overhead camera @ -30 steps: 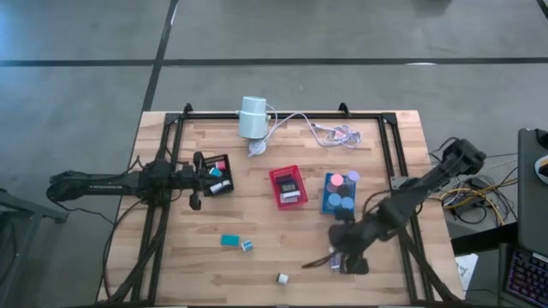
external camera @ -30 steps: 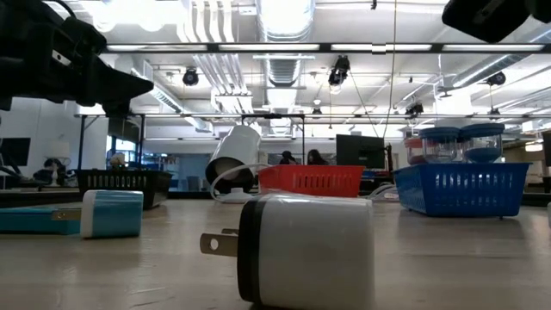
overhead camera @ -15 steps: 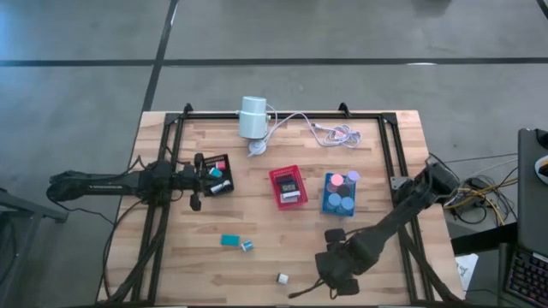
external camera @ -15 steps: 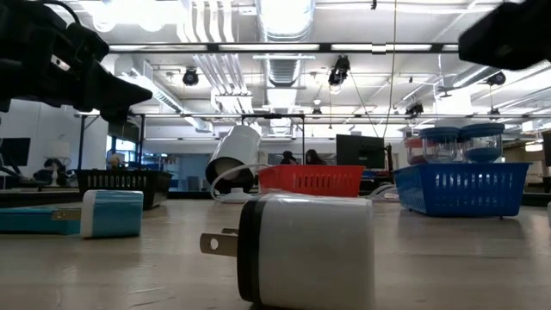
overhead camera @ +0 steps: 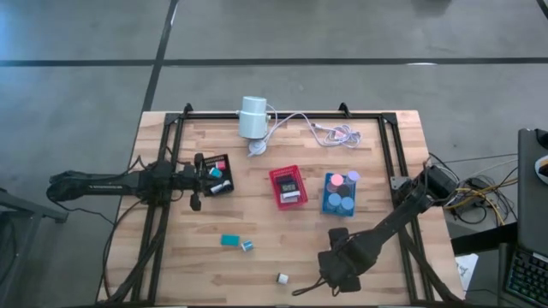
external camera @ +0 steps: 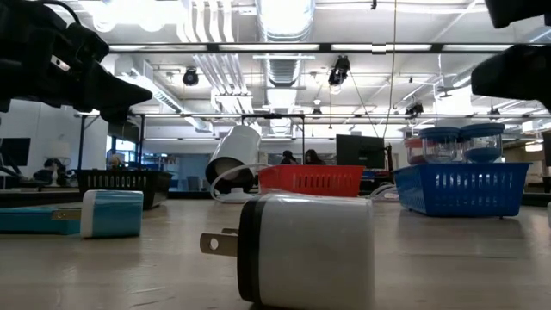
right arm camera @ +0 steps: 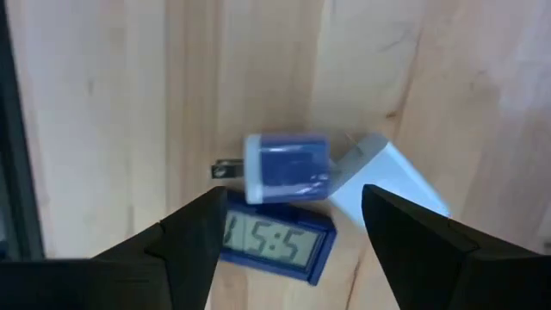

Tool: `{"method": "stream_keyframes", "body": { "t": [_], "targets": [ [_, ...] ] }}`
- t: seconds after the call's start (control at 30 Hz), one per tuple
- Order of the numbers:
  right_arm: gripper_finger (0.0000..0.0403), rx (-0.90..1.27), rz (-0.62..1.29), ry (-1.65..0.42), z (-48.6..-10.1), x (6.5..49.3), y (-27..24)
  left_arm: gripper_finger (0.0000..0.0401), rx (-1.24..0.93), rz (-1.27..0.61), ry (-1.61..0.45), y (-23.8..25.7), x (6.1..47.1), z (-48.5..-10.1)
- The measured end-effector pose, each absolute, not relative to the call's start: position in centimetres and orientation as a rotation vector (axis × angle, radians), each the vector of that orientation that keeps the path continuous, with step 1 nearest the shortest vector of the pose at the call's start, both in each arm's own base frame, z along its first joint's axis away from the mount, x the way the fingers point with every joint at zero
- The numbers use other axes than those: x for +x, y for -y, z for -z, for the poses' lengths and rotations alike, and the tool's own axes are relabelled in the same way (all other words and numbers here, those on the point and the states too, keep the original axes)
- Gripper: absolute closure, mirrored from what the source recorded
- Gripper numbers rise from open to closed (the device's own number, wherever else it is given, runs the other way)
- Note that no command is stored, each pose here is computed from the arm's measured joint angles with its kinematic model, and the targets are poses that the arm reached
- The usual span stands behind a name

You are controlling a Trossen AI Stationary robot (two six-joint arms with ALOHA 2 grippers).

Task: Pick & Place Office items
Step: Put the purple charger adapter into the black bin

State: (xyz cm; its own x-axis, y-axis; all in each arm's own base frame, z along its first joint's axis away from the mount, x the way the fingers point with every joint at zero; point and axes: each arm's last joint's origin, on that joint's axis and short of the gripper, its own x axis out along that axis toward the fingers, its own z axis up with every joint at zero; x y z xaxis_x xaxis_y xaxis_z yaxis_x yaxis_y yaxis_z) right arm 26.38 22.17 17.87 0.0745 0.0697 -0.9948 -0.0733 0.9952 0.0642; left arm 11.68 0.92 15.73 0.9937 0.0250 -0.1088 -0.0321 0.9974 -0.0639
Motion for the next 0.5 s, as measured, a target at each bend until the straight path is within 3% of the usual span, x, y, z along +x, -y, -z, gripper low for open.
{"method": "stream_keyframes", "body": {
  "t": [0.5],
  "targets": [
    [0.0158, 0.007, -0.128, -1.425, -17.62, 26.74, -22.48, 0.0401, -0.069, -0.029, -0.111, -0.92, 11.68, -15.7]
  ]
}}
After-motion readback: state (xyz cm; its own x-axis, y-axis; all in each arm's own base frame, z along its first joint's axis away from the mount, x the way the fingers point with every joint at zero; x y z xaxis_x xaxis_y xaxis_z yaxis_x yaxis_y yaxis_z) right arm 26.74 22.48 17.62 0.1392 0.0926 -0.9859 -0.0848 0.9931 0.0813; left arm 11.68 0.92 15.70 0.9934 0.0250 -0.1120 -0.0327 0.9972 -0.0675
